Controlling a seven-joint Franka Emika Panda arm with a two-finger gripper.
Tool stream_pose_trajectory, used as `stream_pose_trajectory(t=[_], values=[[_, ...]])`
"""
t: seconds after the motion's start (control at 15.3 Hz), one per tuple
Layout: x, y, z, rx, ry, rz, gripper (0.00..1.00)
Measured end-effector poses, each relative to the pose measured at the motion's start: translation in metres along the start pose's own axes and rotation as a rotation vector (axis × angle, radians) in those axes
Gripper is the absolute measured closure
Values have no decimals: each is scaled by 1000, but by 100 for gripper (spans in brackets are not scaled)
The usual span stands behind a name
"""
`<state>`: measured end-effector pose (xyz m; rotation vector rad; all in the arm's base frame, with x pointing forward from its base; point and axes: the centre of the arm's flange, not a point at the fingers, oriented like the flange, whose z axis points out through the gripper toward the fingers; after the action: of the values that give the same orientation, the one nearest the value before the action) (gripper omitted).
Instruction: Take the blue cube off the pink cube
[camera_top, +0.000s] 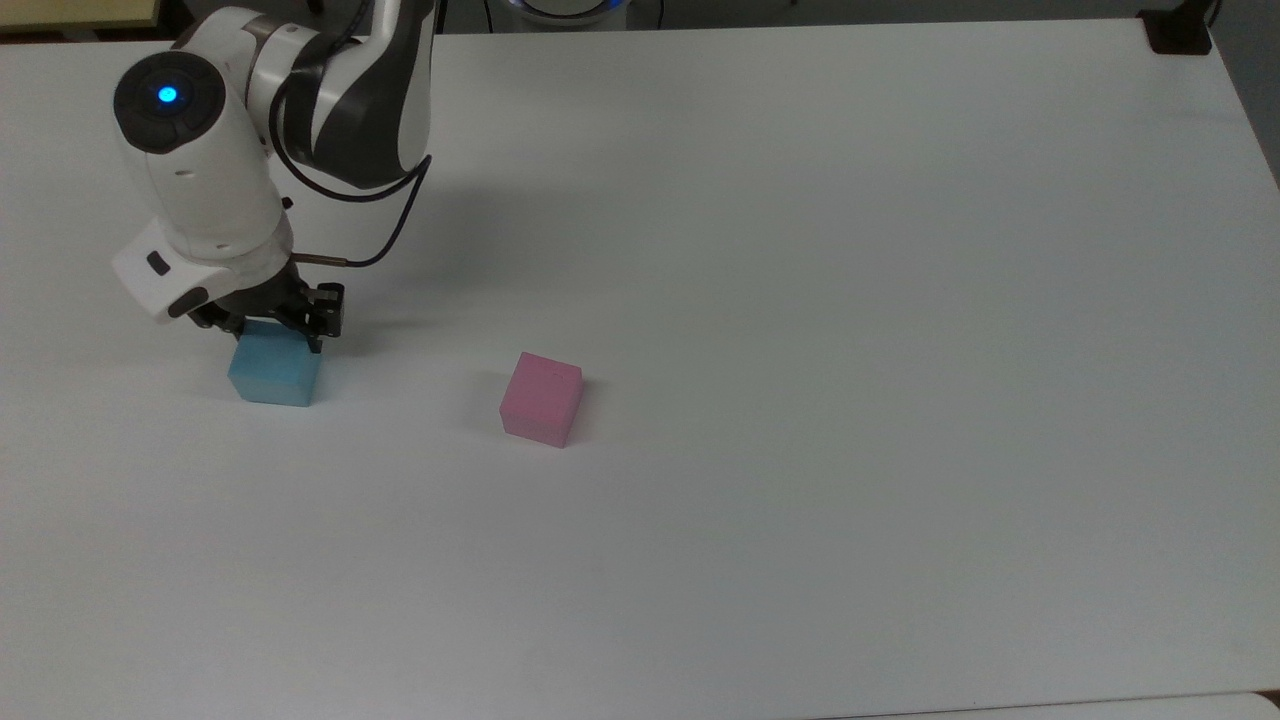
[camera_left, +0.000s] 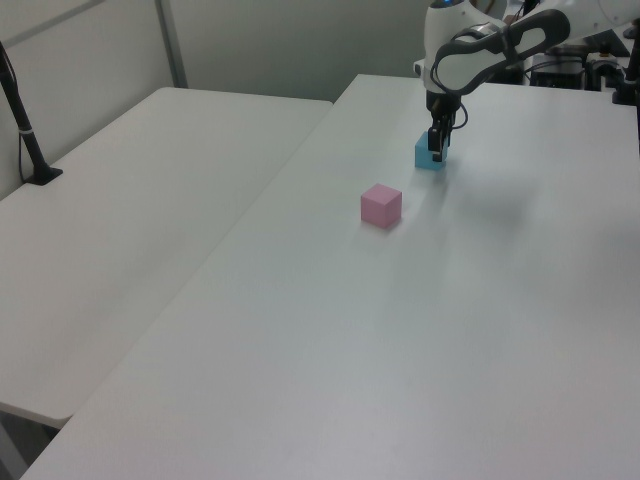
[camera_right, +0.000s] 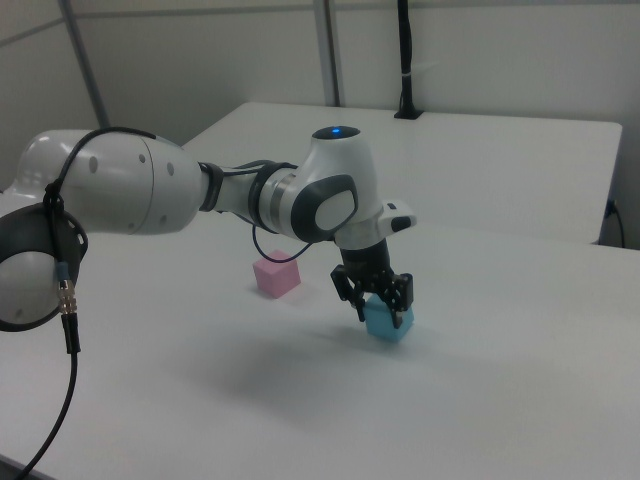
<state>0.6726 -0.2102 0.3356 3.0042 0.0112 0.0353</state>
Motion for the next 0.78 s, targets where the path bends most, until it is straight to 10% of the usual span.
stream_pose_trajectory(t=[0.26,0.78], values=[[0,-1,-33,5,11,-1,0],[-21,-134,-188,47,-32,29,0]])
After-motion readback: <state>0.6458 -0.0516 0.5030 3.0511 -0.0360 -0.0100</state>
